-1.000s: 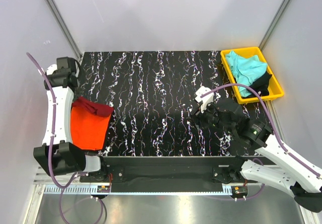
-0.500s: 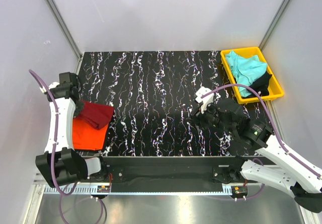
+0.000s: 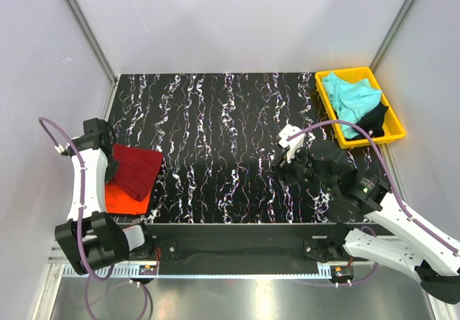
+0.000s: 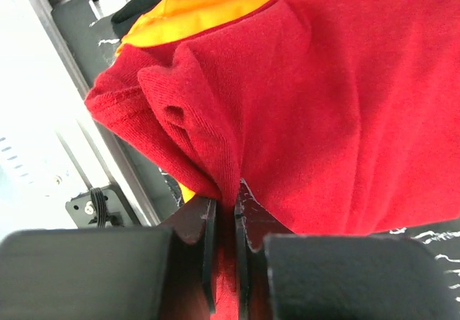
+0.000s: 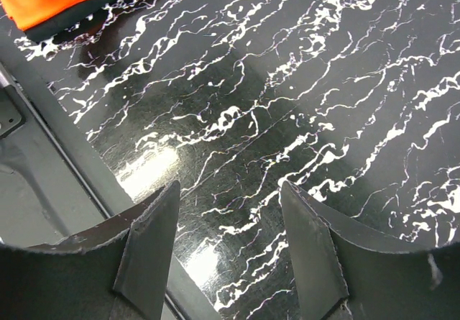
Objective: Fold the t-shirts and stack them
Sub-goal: Neatly place the folded tshirt to the corner
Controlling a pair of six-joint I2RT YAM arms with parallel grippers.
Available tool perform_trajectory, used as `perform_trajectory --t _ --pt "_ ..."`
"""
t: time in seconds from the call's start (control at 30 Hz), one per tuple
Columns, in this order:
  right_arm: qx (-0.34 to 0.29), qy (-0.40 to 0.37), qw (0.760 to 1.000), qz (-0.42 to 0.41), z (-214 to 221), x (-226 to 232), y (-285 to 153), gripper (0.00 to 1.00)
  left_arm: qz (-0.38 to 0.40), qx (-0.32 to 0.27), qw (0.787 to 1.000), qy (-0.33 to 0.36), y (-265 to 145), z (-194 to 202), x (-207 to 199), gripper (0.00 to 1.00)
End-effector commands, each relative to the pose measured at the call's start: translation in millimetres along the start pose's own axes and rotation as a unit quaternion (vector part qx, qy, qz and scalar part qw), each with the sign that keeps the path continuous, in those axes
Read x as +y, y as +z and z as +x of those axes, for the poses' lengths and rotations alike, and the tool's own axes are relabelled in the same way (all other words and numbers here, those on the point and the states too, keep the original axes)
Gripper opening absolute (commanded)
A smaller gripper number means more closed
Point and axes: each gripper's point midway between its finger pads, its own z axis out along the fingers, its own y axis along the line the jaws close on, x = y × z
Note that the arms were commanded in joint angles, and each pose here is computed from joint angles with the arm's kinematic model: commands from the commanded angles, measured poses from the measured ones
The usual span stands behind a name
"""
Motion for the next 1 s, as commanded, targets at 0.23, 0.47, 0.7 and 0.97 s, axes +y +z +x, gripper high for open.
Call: perform_trajectory --t 0.23,0.47,0.7,0.97 --pt "-0.007 0.007 1.000 -0.013 -3 5 -5 0.66 -0.060 0.003 0.998 -0.023 14 3 25 0.10" --pt "-0.008 0.004 1.000 -0.013 -5 4 -5 0.66 -0.091 -0.003 0.995 -0.040 19 1 42 0.22" --pt "-0.004 0.004 1.000 -0.014 -1 5 -5 0.67 -0.082 -0.024 0.991 -0.105 0 -4 54 0.99" --pt "0.005 0.023 1.000 -0.006 8 4 -2 0.69 0.117 -0.047 0.992 -0.024 -70 -7 -47 0.99"
